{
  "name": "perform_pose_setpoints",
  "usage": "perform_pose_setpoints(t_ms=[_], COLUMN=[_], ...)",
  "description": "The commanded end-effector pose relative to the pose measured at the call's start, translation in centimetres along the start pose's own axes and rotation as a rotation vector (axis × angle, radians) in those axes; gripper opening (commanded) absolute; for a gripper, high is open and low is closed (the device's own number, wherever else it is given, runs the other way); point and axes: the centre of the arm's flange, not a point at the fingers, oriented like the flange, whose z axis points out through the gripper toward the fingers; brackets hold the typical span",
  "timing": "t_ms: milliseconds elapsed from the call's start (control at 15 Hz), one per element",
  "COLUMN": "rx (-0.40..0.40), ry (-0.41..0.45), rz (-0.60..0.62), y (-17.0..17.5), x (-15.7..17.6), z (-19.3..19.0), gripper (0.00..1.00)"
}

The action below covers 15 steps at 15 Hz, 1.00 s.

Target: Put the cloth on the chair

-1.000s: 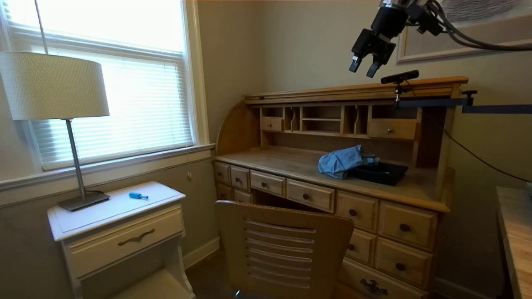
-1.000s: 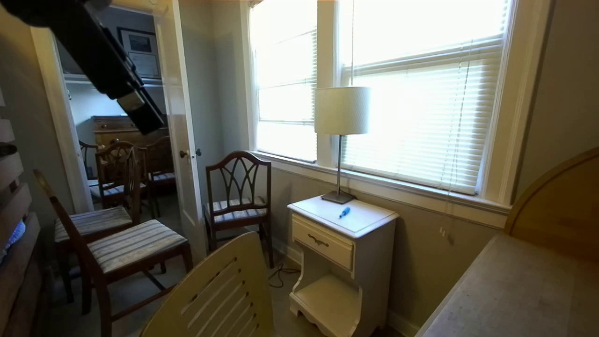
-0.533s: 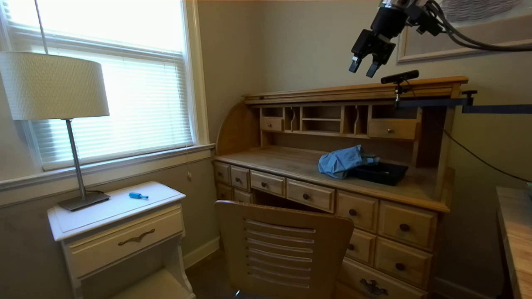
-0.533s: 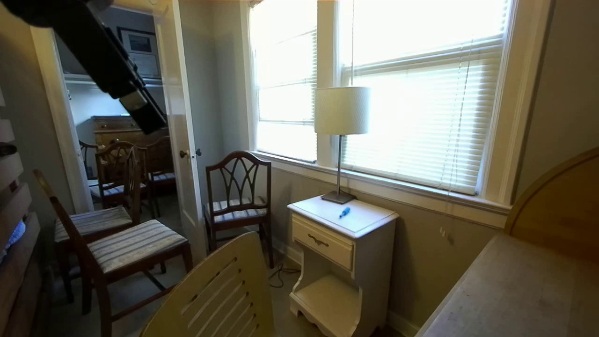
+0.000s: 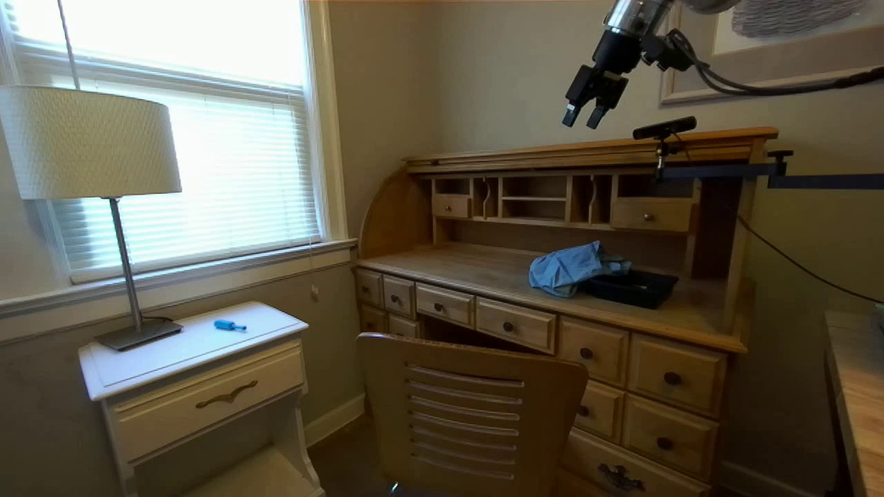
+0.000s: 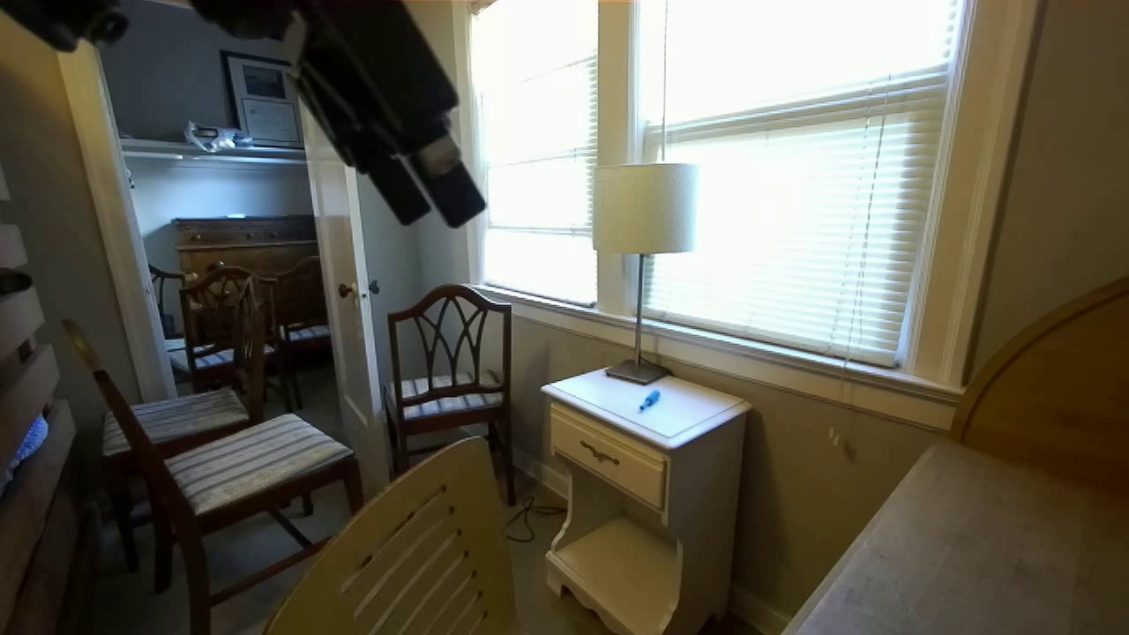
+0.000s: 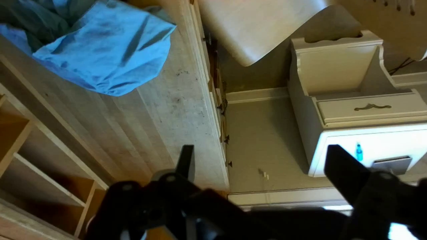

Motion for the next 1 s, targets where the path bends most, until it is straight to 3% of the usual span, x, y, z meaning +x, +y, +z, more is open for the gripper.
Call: perform_pose_setpoints(t_ms=[0,333,667,867,933], rx=[-0.025,-0.082,-0.175,-0.174,-0.141], ry=[-0.015,-0.081,-0.193,-0.232,-0.244], rz=[-0.1,-0.13,-0.089,-0.002,0.015], y=[2.1,4.2,6.3,7.3,7.5], x=[5.6,9.9,10.9,11.0,11.1], z=[3.5,8.1,12.1,13.8,13.4], gripper=[1.0,1.0,1.0,1.0,1.0])
